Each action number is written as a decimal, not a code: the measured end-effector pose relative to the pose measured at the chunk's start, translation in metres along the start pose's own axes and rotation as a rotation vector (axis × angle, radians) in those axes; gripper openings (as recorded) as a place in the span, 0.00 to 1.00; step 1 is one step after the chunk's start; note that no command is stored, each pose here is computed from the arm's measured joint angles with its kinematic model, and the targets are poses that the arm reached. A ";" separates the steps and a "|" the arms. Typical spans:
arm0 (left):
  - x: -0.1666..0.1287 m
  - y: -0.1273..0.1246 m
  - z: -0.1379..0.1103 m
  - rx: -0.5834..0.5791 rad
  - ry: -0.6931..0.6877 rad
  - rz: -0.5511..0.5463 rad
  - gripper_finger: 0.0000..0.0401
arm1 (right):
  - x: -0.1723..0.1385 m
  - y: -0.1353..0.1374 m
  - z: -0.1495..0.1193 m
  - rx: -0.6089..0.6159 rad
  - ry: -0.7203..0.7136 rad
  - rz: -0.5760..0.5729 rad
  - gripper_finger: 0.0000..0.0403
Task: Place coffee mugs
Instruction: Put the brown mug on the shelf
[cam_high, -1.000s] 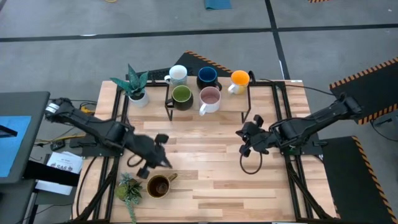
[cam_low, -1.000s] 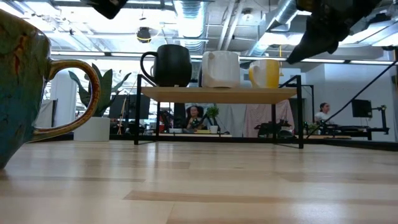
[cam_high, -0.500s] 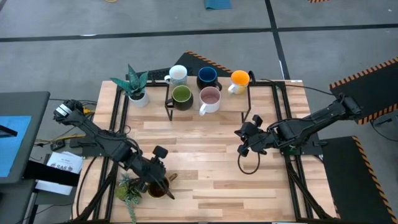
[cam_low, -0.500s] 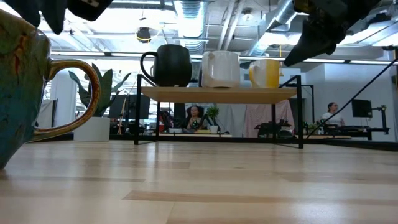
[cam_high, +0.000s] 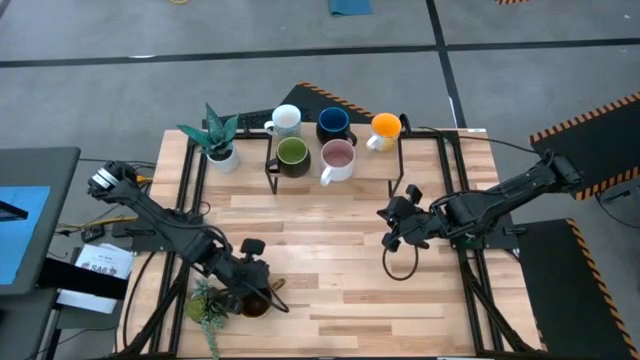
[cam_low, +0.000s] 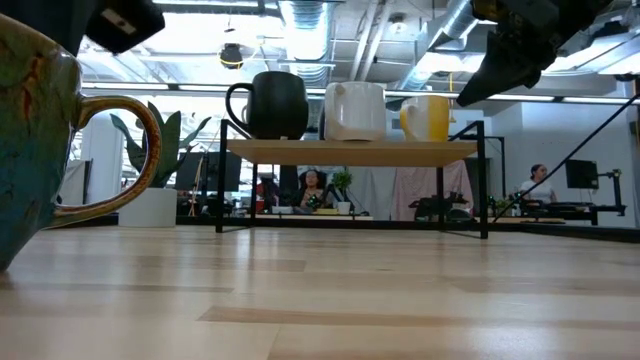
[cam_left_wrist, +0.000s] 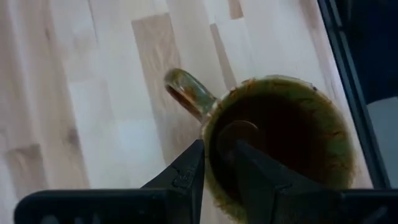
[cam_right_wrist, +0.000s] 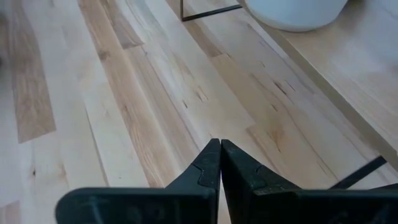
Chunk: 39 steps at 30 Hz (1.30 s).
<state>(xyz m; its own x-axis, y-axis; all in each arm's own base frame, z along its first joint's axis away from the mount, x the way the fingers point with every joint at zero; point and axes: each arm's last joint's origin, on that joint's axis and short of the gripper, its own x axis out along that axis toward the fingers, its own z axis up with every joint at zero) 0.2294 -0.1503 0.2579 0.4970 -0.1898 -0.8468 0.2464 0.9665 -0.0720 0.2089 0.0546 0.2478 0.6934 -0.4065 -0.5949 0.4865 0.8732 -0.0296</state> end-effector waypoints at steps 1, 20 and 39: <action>0.003 0.000 0.000 -0.014 0.010 -0.003 0.18 | 0.000 0.000 0.000 0.000 0.000 0.000 0.09; 0.019 -0.001 -0.005 -0.008 0.088 0.065 0.18 | 0.000 0.000 0.001 0.006 -0.006 0.004 0.09; 0.009 0.007 0.001 0.028 0.111 0.151 0.22 | 0.000 0.001 0.002 0.014 -0.015 0.010 0.09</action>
<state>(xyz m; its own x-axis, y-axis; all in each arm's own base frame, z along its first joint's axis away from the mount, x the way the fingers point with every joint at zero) 0.2361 -0.1457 0.2503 0.4355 -0.0208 -0.9000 0.1996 0.9771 0.0740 0.2104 0.0552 0.2494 0.7064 -0.4020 -0.5827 0.4866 0.8736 -0.0128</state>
